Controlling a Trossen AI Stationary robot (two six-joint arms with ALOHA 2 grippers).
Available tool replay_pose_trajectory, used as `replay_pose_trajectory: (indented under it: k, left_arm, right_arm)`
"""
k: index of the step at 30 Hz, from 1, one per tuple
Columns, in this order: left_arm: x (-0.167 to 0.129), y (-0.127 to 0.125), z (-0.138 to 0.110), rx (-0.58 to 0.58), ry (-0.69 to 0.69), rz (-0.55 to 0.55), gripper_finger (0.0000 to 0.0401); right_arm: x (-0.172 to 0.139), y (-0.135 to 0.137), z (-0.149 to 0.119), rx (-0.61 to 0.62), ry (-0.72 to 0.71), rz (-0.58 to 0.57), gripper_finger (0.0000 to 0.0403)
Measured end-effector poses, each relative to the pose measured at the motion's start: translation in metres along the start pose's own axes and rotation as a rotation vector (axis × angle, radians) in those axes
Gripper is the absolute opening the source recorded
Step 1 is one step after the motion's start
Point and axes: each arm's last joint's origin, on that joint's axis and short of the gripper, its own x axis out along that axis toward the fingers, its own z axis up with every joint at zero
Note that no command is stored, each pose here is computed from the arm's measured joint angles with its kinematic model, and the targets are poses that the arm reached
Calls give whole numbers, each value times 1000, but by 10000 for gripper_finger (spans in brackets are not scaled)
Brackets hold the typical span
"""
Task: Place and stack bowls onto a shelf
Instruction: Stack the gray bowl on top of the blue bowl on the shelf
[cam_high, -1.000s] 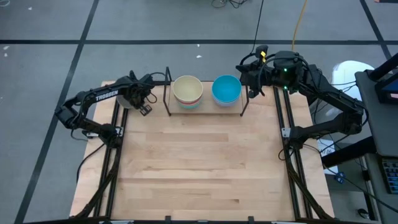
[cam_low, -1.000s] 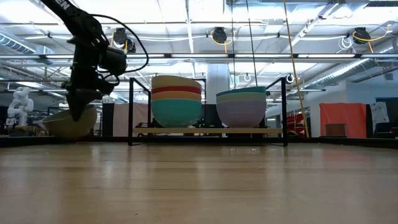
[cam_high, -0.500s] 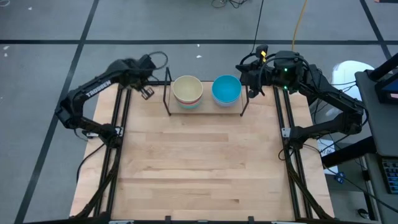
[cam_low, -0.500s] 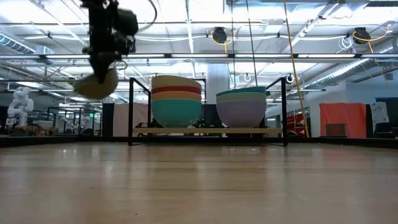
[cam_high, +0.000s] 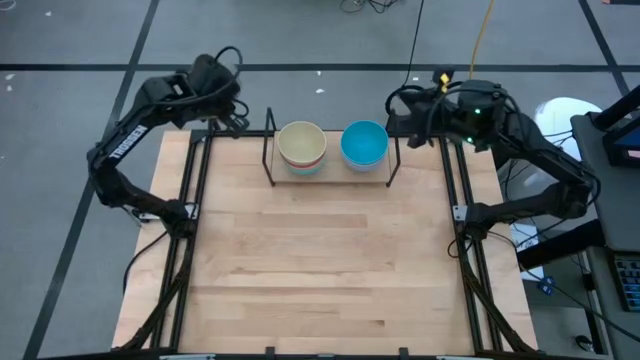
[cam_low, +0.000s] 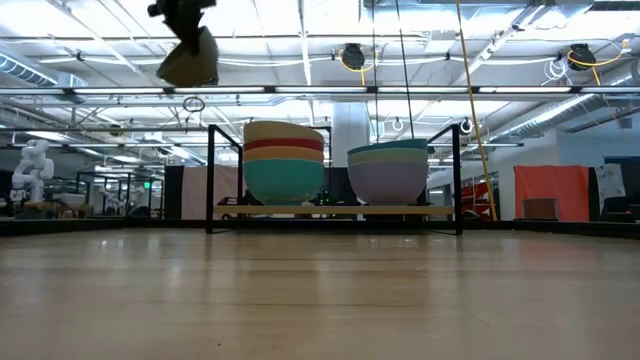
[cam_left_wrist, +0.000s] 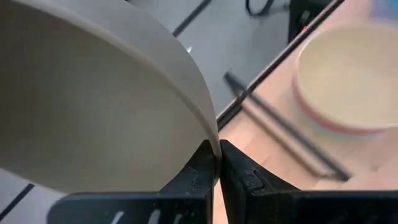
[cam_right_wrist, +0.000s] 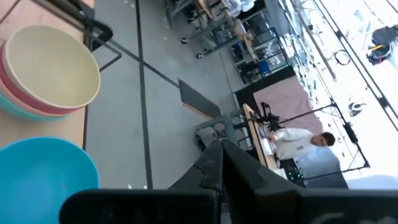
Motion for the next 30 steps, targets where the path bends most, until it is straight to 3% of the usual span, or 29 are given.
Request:
replay_pose_trajectory:
  k: [4,9,19,25,30]
  left_arm:
    - [-14,-8,14,-23,-70,-34,10]
    - [-20,-28,36,33,-127,-94,10]
    - [-14,-98,79,302,-260,-235,10]
    - [1,-140,90,424,-253,-323,10]
    - [21,-169,100,512,-273,-334,10]
  right_arm:
    - [-11,-4,-3,62,-14,-18,0]
    - [-22,-8,-6,148,-23,-27,0]
    - [-34,-7,-12,270,-8,-7,0]
    - [-35,-5,-14,306,10,12,0]
    - [-35,-3,-15,331,27,28,0]
